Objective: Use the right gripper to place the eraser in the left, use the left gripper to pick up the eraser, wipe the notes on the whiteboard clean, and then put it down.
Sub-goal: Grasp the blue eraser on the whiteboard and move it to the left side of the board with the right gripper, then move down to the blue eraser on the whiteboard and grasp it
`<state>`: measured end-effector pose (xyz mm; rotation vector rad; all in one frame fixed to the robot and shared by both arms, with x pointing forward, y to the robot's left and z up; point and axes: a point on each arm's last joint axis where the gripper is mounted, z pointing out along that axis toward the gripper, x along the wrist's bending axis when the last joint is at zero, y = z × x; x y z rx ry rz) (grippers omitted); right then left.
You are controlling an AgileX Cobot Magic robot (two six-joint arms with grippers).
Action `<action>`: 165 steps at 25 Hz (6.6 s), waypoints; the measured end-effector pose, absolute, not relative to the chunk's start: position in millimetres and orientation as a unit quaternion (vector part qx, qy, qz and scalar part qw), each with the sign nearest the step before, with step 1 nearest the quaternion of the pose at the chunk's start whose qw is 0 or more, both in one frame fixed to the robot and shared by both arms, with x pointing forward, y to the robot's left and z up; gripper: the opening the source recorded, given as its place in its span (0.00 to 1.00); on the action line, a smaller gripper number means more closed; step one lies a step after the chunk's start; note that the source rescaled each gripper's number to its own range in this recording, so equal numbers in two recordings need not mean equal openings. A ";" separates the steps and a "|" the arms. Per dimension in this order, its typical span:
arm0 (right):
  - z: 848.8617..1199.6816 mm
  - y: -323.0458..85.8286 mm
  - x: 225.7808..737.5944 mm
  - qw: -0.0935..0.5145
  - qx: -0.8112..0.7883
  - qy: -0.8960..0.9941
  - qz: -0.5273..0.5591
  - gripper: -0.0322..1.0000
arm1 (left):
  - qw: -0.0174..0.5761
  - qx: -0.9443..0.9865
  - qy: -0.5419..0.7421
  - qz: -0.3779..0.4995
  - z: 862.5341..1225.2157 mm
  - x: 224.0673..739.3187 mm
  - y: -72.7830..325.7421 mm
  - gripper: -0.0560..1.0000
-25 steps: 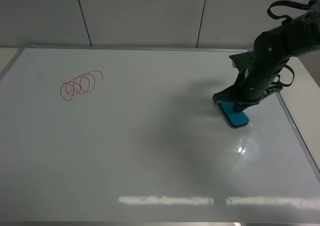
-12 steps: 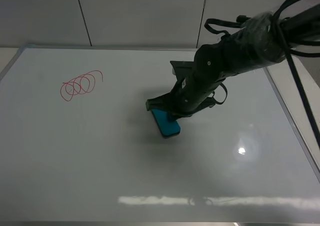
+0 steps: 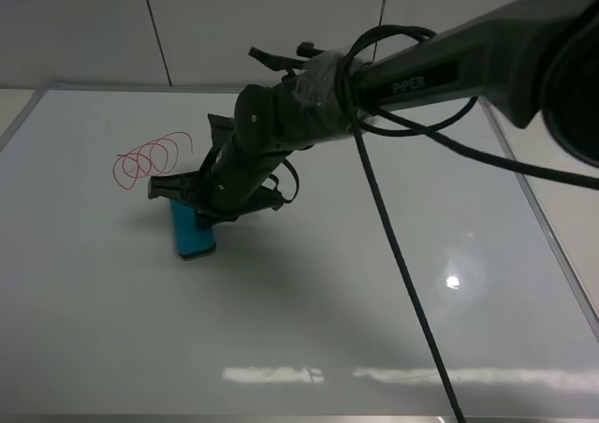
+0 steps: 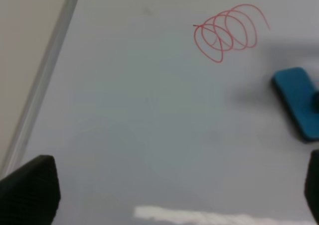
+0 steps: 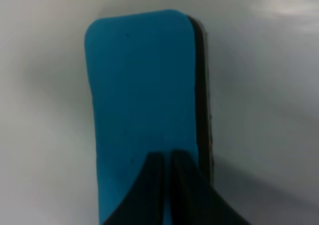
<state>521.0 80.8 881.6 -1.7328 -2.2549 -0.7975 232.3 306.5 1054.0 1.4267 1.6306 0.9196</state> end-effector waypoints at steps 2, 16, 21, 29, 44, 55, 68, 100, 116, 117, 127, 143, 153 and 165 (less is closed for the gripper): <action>879.9 102.4 521.9 0.110 -0.580 -0.757 -0.281 0.03 | 0.384 0.560 0.640 0.361 1054.0 232.3 306.5 1.00; 876.7 187.1 516.9 0.224 -0.610 -0.687 -0.325 0.26 | 0.384 0.560 0.640 0.361 1054.0 232.3 306.5 1.00; 878.5 187.9 516.2 0.219 -0.603 -0.694 -0.325 0.28 | 0.384 0.560 0.640 0.361 1054.0 232.3 306.5 1.00; 925.9 175.5 514.9 0.137 -0.530 -0.770 -0.327 0.29 | 0.384 0.560 0.640 0.361 1054.0 232.3 306.5 1.00; 1106.4 101.9 527.2 -0.142 -0.396 -0.813 -0.403 0.29 | 0.384 0.560 0.640 0.361 1054.0 232.3 306.5 1.00; 1127.3 24.5 549.7 -0.228 -0.378 -0.821 -0.362 0.29 | 0.384 0.560 0.640 0.361 1054.0 232.3 306.5 1.00; 1120.5 -138.3 526.3 -0.275 -0.469 -0.767 -0.342 0.87 | 0.384 0.560 0.640 0.361 1054.0 232.3 306.5 1.00; 1115.0 -320.4 240.3 -0.486 -0.657 -0.454 -0.355 1.00 | 0.384 0.560 0.640 0.361 1054.0 232.3 306.5 1.00; 1059.6 -307.2 224.7 -0.429 -0.670 -0.529 -0.295 1.00 | 0.384 0.560 0.640 0.361 1054.0 232.3 306.5 1.00; 1057.1 -306.8 226.4 -0.427 -0.669 -0.532 -0.295 1.00 | 0.384 0.560 0.640 0.361 1054.0 232.3 306.5 1.00; 1052.7 -306.8 231.6 -0.430 -0.661 -0.537 -0.300 1.00 | 0.384 0.560 0.640 0.361 1054.0 232.3 306.5 1.00; 1053.2 -307.0 231.8 -0.432 -0.660 -0.536 -0.301 1.00 | 0.384 0.560 0.640 0.361 1054.0 232.3 306.5 1.00; 1053.2 -307.0 231.8 -0.432 -0.660 -0.536 -0.301 1.00 | 0.384 0.560 0.640 0.361 1054.0 232.3 306.5 1.00; 1053.2 -307.0 231.8 -0.432 -0.660 -0.536 -0.301 1.00 | 0.384 0.560 0.640 0.361 1054.0 232.3 306.5 1.00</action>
